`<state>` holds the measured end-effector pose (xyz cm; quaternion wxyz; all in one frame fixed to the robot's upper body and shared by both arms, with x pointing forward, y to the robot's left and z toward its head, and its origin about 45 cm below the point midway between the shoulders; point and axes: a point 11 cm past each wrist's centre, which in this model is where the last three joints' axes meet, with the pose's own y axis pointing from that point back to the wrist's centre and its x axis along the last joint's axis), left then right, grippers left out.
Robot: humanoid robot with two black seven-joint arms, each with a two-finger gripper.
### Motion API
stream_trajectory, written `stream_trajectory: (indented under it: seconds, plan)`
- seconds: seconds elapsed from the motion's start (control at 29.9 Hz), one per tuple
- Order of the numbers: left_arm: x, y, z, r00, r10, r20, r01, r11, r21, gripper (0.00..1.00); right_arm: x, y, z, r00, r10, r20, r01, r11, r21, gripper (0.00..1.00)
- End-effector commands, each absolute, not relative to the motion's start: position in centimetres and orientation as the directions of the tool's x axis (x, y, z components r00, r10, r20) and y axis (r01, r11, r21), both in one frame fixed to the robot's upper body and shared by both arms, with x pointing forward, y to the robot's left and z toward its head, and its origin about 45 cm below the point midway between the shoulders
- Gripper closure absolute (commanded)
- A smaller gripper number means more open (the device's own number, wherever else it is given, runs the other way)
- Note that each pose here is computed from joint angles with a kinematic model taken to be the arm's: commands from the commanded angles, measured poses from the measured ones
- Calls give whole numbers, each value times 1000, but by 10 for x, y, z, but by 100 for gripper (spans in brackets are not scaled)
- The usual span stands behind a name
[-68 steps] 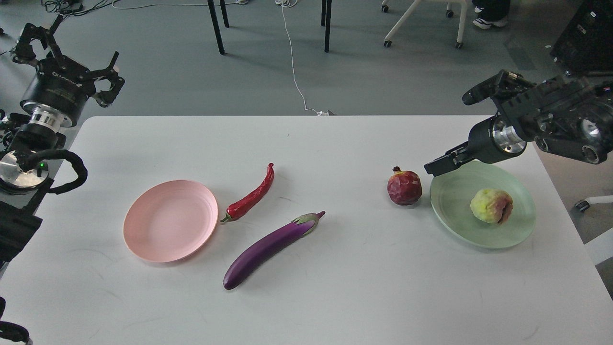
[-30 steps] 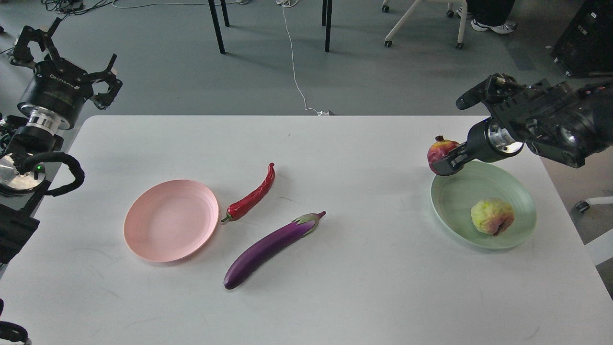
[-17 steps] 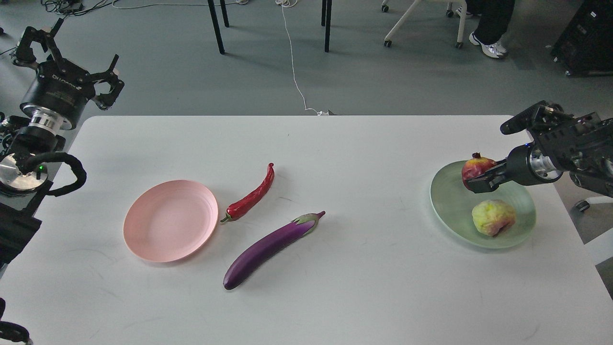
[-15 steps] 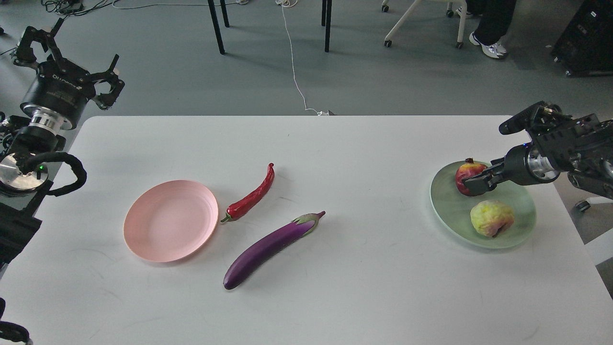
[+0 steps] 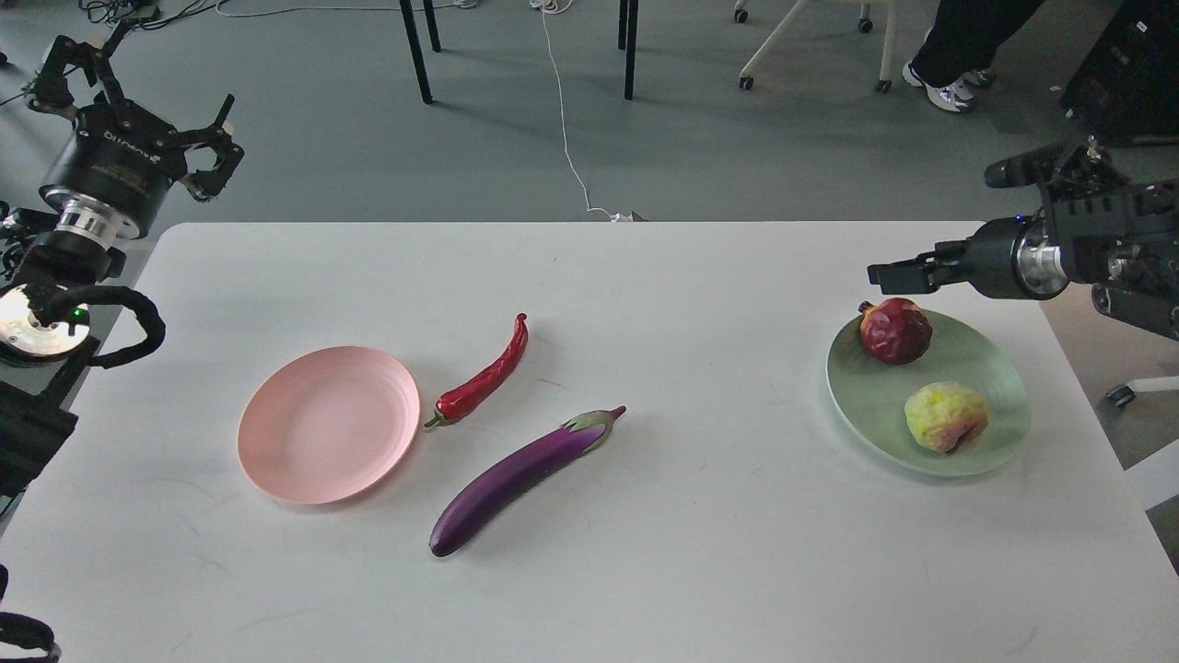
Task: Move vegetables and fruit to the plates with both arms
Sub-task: 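Withdraw the right gripper and swing the left gripper forward, then lower the left gripper and grasp the purple eggplant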
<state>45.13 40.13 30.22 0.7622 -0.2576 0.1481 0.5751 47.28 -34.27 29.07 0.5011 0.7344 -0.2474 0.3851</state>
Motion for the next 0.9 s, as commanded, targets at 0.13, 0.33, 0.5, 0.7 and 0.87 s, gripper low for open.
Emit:
stream_trajectory:
  seconds: [0.13,0.33,0.5,0.7,0.87]
  plan:
    - [438,359,341,467,867,-172,-879,435,-195,2,500,-325,344,483,-377,790,-834,-473,285,1]
    - [406,315,331,613,778,139,-783,621,-26,2,497,-316,329,440,-697,567,-871,-486,78,1]
    - [358,276,319,722,580,376,-658,745,114,2,494,-311,323,411,-883,227,-893,-440,-92,1]
    - [305,237,286,723,181,667,-504,798,330,4,477,-329,310,368,-871,-325,-922,-297,-250,1]
    - [287,220,248,646,-103,757,-432,768,473,9,453,-353,276,323,-760,-564,-940,-191,-282,1]
